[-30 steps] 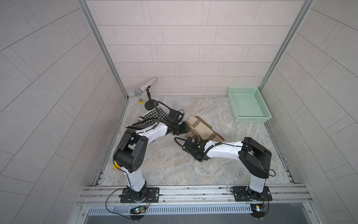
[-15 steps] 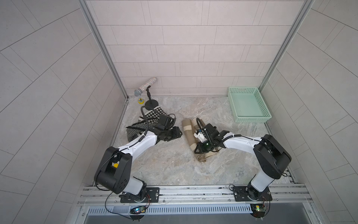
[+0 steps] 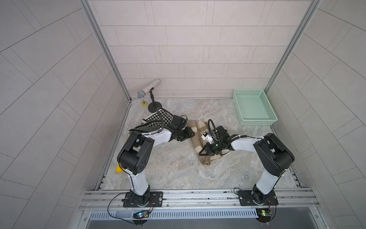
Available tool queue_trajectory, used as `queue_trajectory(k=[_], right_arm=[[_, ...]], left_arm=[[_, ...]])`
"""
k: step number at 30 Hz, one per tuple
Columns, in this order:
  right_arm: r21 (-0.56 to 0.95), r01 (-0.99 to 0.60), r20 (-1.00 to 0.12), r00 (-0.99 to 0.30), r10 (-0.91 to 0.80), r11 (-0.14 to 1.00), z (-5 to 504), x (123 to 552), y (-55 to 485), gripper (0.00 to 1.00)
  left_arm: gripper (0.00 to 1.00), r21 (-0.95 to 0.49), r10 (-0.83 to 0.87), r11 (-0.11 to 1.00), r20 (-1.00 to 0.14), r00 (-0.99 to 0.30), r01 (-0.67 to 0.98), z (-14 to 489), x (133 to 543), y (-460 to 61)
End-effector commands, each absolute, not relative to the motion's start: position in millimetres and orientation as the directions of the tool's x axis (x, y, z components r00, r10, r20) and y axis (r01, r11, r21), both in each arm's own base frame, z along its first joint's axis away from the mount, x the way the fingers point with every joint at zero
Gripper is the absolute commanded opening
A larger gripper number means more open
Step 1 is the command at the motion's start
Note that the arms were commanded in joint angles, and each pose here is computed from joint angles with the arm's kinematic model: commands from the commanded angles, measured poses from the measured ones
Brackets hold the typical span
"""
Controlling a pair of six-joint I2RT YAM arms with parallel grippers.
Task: Roll up the scarf and place it into the basket
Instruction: Roll the scarf at the center of the board.
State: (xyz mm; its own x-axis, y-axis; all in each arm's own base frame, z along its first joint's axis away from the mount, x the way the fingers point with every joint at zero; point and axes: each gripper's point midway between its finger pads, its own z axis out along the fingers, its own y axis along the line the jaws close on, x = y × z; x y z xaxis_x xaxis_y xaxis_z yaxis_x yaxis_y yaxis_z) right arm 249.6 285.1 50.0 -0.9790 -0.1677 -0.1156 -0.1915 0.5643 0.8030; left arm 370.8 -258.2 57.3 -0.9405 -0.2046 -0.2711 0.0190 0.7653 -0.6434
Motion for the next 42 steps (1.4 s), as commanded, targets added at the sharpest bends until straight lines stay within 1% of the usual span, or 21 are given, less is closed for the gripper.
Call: queue_trajectory(k=[1,2,3,5,9,11,14,18,20,21,24,26,27,29,31,34,36,38,42], right_arm=[[0.805,-0.144,-0.052,-0.984,-0.172,0.576,37,240,282,0.00],[0.804,-0.142,-0.048,-0.984,-0.174,0.577,36,239,282,0.00],[0.804,-0.144,-0.048,-0.983,-0.178,0.577,35,237,282,0.00],[0.802,-0.151,-0.051,-0.981,-0.186,0.578,35,234,283,0.00],[0.778,-0.158,-0.040,-0.978,-0.203,0.608,31,224,283,0.00],[0.753,-0.168,-0.038,-0.976,-0.213,0.636,27,219,282,0.01],[0.692,-0.216,-0.051,-0.967,-0.251,0.689,24,210,281,0.08],[0.647,-0.269,-0.079,-0.954,-0.288,0.714,25,200,291,0.23],[0.621,-0.291,-0.102,-0.951,-0.292,0.728,29,201,291,0.32],[0.605,-0.306,-0.119,-0.948,-0.297,0.735,32,202,289,0.36],[0.490,-0.373,-0.214,-0.928,-0.306,0.788,50,214,274,0.49],[0.384,-0.409,-0.301,-0.903,-0.306,0.828,68,226,260,0.57],[0.335,-0.416,-0.341,-0.890,-0.303,0.845,75,231,254,0.59],[0.221,-0.446,-0.446,-0.837,-0.316,0.867,96,238,246,0.65],[0.111,-0.477,-0.542,-0.764,-0.349,0.872,116,241,245,0.70],[-0.074,-0.530,-0.640,-0.625,-0.448,0.845,140,235,255,0.75],[-0.198,-0.545,-0.668,-0.533,-0.519,0.815,150,230,263,0.76],[-0.319,-0.550,-0.676,-0.439,-0.592,0.772,157,222,276,0.80],[-0.480,-0.561,-0.640,-0.303,-0.707,0.675,156,204,309,0.86]], left_arm=[[0.58,-0.648,-0.219,0.761,-0.295,-0.930,0.027,56,391,-265],[0.55,-0.647,-0.219,0.762,-0.288,-0.932,0.020,51,393,-267],[0.49,-0.645,-0.220,0.764,-0.284,-0.933,0.016,47,395,-267],[0.28,-0.657,-0.245,0.754,-0.267,-0.932,-0.010,42,395,-268],[0.00,-0.631,-0.269,0.775,-0.287,-0.920,-0.030,45,387,-254],[0.00,-0.584,-0.270,0.811,-0.314,-0.910,-0.039,52,379,-240],[0.00,-0.465,-0.252,0.883,-0.352,-0.901,-0.065,63,360,-209],[0.00,-0.284,-0.232,0.951,-0.386,-0.893,-0.124,78,334,-163],[0.00,-0.214,-0.215,0.967,-0.392,-0.894,-0.139,82,328,-148],[0.00,-0.189,-0.212,0.971,-0.390,-0.896,-0.147,81,326,-143],[0.00,-0.126,-0.193,0.980,-0.361,-0.912,-0.157,73,324,-137],[0.00,-0.083,-0.182,0.983,-0.340,-0.923,-0.164,66,328,-135],[0.00,-0.061,-0.178,0.984,-0.330,-0.927,-0.167,65,329,-133],[0.00,-0.024,-0.166,0.986,-0.315,-0.934,-0.167,64,334,-132],[0.00,-0.019,-0.160,0.987,-0.309,-0.938,-0.162,66,340,-134],[0.00,-0.026,-0.160,0.987,-0.302,-0.940,-0.160,69,347,-139],[0.00,-0.033,-0.159,0.987,-0.295,-0.942,-0.156,69,350,-143],[0.00,-0.042,-0.160,0.987,-0.287,-0.944,-0.154,68,350,-146],[0.00,-0.053,-0.164,0.986,-0.285,-0.945,-0.155,67,352,-149]])
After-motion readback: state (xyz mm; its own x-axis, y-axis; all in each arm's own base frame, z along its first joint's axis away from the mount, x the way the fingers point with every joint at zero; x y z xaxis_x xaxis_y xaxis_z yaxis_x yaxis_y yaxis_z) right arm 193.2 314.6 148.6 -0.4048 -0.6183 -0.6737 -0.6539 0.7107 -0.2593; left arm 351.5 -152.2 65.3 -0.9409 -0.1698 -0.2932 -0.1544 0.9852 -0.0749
